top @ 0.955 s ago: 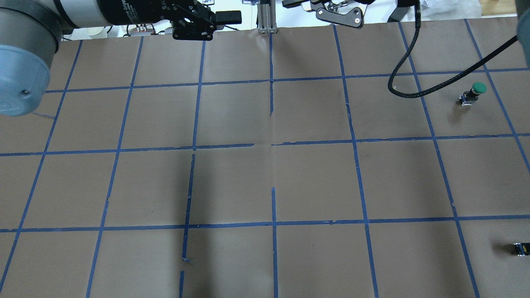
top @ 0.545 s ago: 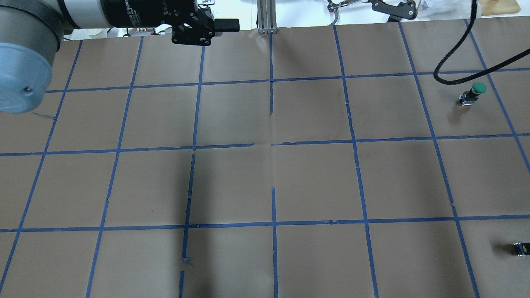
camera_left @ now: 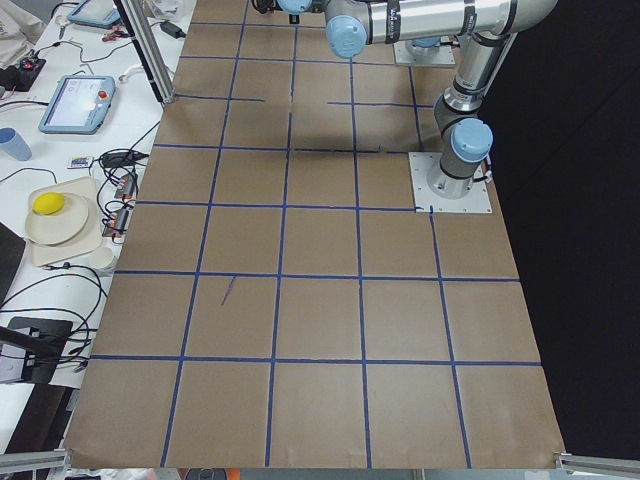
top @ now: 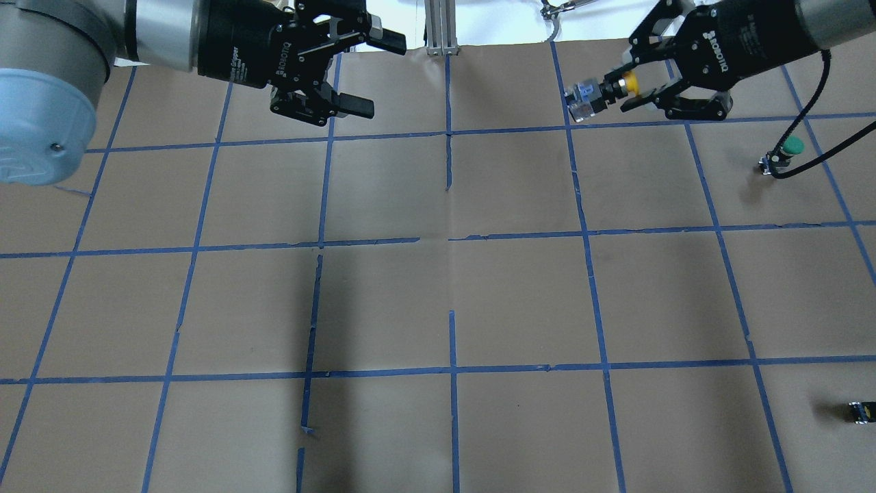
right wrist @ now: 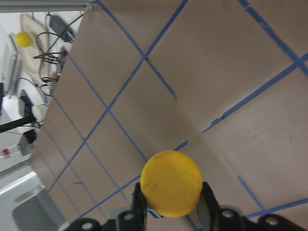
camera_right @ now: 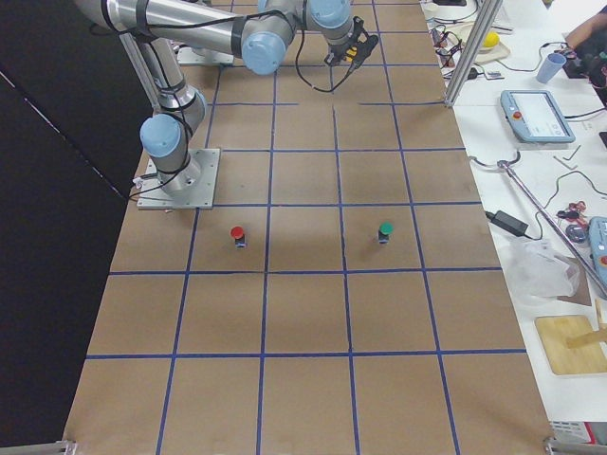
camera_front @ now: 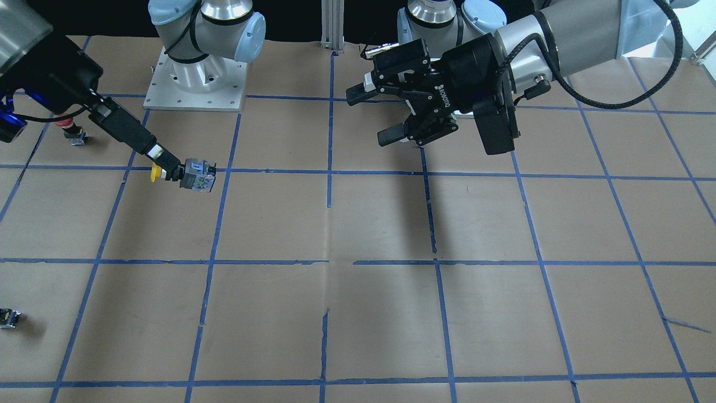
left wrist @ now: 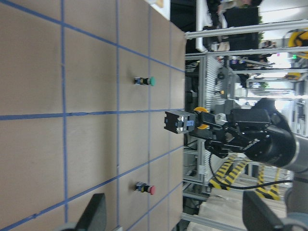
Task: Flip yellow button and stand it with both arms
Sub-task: 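Open and withdraw the left gripper while the right gripper carries the button away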
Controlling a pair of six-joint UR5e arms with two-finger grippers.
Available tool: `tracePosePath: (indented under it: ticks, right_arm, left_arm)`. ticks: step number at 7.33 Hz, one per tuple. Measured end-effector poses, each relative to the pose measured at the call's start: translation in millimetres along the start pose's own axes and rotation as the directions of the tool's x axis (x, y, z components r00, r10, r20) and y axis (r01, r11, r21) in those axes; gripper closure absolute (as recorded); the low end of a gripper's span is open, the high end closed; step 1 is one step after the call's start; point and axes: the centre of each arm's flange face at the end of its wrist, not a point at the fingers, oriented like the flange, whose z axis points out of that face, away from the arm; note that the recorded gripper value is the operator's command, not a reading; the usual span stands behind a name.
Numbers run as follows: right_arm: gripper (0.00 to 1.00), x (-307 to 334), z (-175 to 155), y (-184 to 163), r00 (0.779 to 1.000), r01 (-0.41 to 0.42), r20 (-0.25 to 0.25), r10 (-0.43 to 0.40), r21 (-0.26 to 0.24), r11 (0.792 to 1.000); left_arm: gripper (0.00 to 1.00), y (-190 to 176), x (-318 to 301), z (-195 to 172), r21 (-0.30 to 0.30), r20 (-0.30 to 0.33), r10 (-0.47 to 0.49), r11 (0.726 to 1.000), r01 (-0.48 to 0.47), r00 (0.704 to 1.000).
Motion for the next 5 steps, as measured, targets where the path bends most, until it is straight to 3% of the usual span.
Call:
tracePosePath:
  ticks: [1,2,4,5]
  right_arm:
    - [0.85,18.8,8.6,-5.0,0.991,0.071,-0.119,-0.067,0.026,0.997]
    - [0.87,35.5,17.9,-9.0,0.972,0.127,-0.204,-0.119,0.024,0.992]
    - [0.87,62.3,30.5,-18.8,0.918,0.209,-0.348,-0.189,0.021,0.978]
    - [0.87,74.2,33.2,-28.0,0.874,0.248,-0.44,-0.205,0.042,0.968]
  left_arm:
    - [0.0,-1.3,-8.2,-0.5,0.004,0.121,-0.002,1.0,0.001,0.993]
    - [0.0,-6.0,-18.1,-5.6,0.015,0.254,-0.002,1.0,-0.002,0.967]
    - [0.0,-19.2,-29.0,-27.3,0.059,0.514,-0.025,0.998,-0.006,0.858]
    - [0.0,-23.1,-28.8,-40.1,0.096,0.604,-0.057,0.995,-0.002,0.795]
